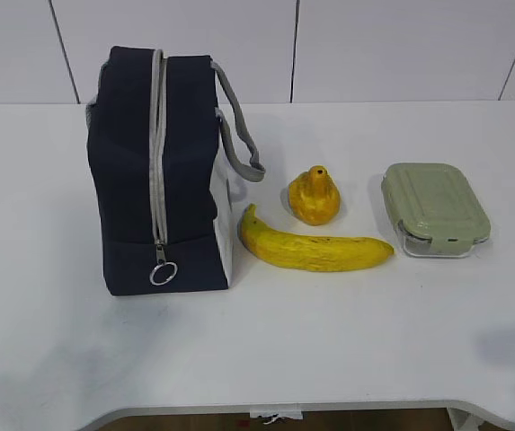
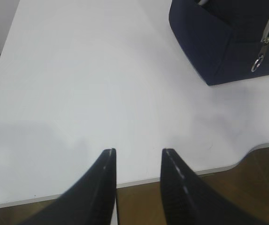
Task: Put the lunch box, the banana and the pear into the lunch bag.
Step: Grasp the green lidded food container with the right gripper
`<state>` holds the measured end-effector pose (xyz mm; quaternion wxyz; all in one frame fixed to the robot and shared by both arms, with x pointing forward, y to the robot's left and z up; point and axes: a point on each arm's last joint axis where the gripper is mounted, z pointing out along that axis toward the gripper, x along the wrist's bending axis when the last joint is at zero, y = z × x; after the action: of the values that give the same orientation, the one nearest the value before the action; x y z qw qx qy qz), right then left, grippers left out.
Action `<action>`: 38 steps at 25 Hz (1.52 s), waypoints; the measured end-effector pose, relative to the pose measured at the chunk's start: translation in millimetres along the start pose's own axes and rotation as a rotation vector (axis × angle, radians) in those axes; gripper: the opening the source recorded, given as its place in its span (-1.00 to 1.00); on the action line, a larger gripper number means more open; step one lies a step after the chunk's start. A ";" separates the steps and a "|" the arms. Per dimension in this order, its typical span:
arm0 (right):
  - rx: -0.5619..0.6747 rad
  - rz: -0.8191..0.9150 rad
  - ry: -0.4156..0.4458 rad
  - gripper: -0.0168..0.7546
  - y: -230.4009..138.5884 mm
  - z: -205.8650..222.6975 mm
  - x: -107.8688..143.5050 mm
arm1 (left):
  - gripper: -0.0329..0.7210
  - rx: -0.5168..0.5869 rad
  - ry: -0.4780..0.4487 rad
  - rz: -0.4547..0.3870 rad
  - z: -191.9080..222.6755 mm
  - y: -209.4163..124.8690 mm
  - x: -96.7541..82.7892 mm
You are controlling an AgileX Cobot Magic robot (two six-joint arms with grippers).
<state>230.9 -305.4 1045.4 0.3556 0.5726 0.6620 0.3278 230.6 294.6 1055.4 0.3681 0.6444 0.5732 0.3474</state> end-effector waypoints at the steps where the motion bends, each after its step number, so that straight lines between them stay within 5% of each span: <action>1: 0.026 -0.001 0.000 -0.25 2.2 3.1 -0.1 | -0.26 0.000 0.000 0.000 0.0 0.0 0.0; 23: 0.292 0.162 0.000 -0.25 49.0 67.4 1.4 | -0.26 0.002 0.020 0.012 -0.1 -0.2 2.0; 38: 0.408 0.183 -0.024 -0.25 114.1 127.4 -0.7 | -0.26 0.002 0.020 0.012 -0.1 -0.2 2.0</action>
<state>398.7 -288.0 1073.7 0.2089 0.6944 0.6555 0.2110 230.7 296.6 1055.3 0.3596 0.6447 0.5734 0.3553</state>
